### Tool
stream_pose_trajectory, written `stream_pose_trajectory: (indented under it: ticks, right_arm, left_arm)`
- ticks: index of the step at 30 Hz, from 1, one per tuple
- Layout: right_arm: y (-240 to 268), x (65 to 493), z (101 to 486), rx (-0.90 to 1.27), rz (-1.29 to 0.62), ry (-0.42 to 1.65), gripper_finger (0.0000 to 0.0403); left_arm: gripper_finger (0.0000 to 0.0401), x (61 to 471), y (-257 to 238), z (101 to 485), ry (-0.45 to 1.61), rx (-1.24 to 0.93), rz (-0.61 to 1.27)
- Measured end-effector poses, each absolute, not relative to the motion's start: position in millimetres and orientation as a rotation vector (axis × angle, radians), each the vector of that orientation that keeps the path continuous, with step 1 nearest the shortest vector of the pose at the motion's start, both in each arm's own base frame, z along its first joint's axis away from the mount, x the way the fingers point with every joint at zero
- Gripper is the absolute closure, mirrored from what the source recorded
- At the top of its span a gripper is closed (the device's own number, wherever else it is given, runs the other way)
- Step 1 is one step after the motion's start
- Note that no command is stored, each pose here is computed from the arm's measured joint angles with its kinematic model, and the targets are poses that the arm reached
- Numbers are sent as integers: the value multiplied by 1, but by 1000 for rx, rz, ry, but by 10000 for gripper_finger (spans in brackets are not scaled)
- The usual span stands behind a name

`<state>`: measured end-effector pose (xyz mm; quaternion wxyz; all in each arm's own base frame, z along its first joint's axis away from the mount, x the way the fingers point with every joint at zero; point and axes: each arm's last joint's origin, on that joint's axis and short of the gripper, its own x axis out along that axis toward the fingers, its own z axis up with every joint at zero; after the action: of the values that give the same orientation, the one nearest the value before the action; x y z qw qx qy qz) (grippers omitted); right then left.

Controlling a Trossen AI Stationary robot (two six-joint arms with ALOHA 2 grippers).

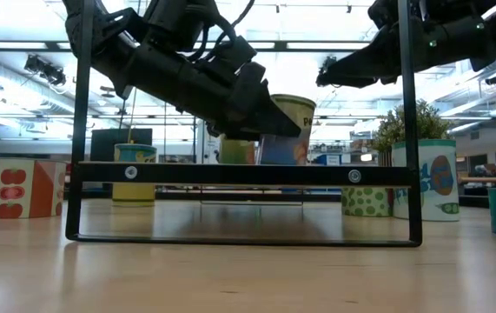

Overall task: Pick and place cans onto a shelf
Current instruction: Put the canned peaches on the shelf

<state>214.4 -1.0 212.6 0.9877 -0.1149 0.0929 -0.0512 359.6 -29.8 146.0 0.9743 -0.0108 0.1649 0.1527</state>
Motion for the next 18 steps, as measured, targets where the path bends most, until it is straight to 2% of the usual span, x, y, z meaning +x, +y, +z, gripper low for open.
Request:
stream_pose_trajectory:
  ticks: [18]
  right_arm:
    - [2, 215, 214, -231, -85, 173, 28]
  left_arm:
    - [85, 360, -26, 145, 348, -47, 305]
